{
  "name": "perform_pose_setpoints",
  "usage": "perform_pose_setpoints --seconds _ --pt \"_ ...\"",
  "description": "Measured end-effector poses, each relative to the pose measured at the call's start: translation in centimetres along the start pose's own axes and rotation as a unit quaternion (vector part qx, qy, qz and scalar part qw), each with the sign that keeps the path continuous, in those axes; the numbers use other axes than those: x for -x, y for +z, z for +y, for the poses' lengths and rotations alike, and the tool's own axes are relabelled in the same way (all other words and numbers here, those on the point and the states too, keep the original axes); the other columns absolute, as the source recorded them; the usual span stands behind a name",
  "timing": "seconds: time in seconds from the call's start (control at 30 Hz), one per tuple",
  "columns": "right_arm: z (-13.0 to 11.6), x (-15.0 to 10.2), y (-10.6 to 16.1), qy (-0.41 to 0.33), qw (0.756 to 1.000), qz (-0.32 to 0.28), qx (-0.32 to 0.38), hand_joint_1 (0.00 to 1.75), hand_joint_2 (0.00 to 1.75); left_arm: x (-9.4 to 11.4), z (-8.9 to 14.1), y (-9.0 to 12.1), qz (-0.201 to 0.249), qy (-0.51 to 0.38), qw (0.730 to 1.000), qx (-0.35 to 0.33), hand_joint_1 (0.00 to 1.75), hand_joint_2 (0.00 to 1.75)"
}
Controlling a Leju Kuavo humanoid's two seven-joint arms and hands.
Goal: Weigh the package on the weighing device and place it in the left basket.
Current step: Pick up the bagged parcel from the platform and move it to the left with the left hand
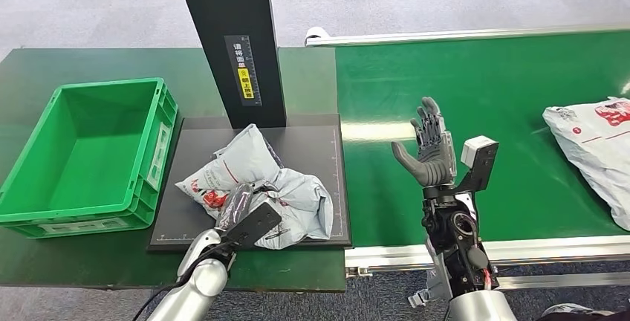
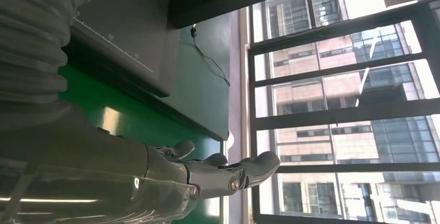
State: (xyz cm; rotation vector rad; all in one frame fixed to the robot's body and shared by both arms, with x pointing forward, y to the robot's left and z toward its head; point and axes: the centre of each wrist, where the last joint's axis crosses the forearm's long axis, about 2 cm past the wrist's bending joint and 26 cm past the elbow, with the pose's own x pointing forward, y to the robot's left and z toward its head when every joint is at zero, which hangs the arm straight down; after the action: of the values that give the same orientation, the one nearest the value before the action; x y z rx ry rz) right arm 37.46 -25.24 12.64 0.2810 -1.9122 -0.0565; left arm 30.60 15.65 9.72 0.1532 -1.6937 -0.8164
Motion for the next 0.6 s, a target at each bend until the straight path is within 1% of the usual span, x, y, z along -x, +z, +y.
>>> perform_pose_setpoints --seconds 0.33,0.5,0.6 --pt "0.0 0.9 0.1 -0.010 1.000 0.024 0.012 0.00 1.75 0.1 -0.1 0.0 0.003 0.003 1.000 0.000 1.75 1.75" --pt "-0.3 1.2 0.1 -0.070 0.994 0.062 0.052 0.00 1.75 0.2 -0.1 0.1 0.000 0.016 1.000 -0.023 1.75 1.75" --pt "-0.5 1.4 0.0 -0.073 0.993 0.072 0.064 0.00 1.75 0.2 -0.1 0.3 -0.009 0.027 0.999 -0.044 1.75 1.75"
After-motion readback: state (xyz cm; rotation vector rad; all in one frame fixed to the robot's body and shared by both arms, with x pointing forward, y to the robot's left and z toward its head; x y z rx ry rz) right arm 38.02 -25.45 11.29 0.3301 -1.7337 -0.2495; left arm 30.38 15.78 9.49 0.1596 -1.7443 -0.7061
